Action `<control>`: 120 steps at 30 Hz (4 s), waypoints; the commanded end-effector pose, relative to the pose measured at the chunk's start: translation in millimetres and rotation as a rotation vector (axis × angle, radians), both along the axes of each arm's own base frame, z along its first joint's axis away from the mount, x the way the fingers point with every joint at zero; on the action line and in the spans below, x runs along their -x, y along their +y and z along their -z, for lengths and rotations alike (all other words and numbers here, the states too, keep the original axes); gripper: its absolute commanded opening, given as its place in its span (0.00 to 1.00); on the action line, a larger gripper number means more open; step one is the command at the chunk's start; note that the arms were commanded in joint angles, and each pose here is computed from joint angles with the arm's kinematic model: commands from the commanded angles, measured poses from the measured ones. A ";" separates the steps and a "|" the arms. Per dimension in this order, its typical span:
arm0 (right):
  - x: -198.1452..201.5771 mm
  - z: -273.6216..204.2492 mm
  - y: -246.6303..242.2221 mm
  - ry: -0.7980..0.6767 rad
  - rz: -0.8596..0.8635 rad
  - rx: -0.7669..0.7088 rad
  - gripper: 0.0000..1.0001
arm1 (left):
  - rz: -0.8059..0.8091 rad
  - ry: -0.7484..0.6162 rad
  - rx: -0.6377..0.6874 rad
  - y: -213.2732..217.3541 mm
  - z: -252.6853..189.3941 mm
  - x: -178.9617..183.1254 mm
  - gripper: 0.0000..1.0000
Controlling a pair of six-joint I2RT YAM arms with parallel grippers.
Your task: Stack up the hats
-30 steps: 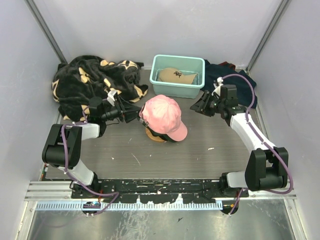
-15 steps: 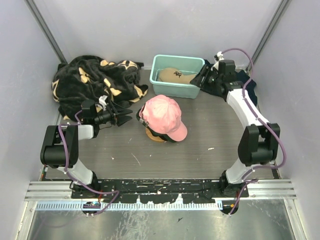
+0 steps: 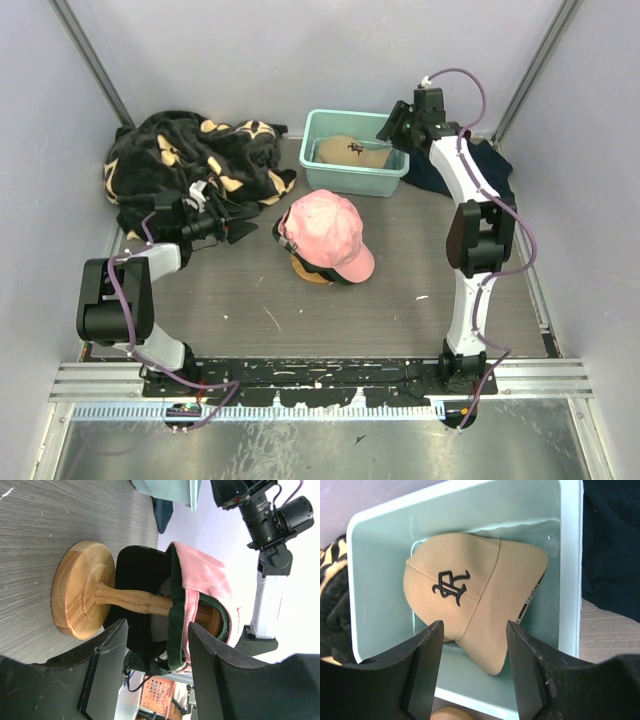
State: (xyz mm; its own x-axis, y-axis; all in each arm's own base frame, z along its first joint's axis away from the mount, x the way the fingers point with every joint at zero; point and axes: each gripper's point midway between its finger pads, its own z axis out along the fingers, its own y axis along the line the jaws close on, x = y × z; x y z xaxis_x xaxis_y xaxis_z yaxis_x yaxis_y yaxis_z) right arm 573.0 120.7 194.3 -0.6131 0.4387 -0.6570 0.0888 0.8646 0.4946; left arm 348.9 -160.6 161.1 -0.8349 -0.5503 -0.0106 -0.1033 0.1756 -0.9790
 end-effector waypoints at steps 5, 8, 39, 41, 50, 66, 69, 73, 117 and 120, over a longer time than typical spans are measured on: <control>-9.6 -37.3 -11.1 0.039 0.141 0.028 0.59 | -0.030 -0.023 -0.011 11.4 -9.3 -6.6 0.59; 1.1 -36.3 -15.2 0.079 0.171 0.031 0.59 | -0.034 -0.018 -0.012 13.8 -7.7 -6.3 0.59; -20.8 23.7 -2.5 0.103 0.246 -0.007 0.54 | -0.052 0.015 -0.009 29.0 2.1 0.8 0.58; -21.8 28.2 0.8 0.111 0.240 -0.006 0.54 | -0.055 0.021 -0.013 30.6 3.2 0.7 0.58; -23.2 40.6 8.0 0.111 0.230 -0.009 0.32 | -0.056 0.030 -0.017 32.5 5.4 -0.7 0.58; -17.3 15.8 -17.2 0.045 0.267 0.038 0.48 | -0.055 0.033 -0.023 33.7 6.1 -6.8 0.58; -15.7 6.5 -23.5 0.026 0.277 0.034 0.49 | -0.056 0.036 -0.024 34.0 7.5 -7.1 0.58; -15.4 -2.5 -31.4 0.009 0.290 0.030 0.49 | -0.055 0.039 -0.023 34.1 9.1 -8.0 0.58; -26.4 23.9 -12.6 0.054 0.241 -0.047 0.32 | -0.050 0.051 -0.023 34.0 12.0 -8.9 0.58; -27.0 19.6 -12.4 0.039 0.241 -0.046 0.15 | -0.050 0.049 -0.023 34.1 11.3 -9.5 0.58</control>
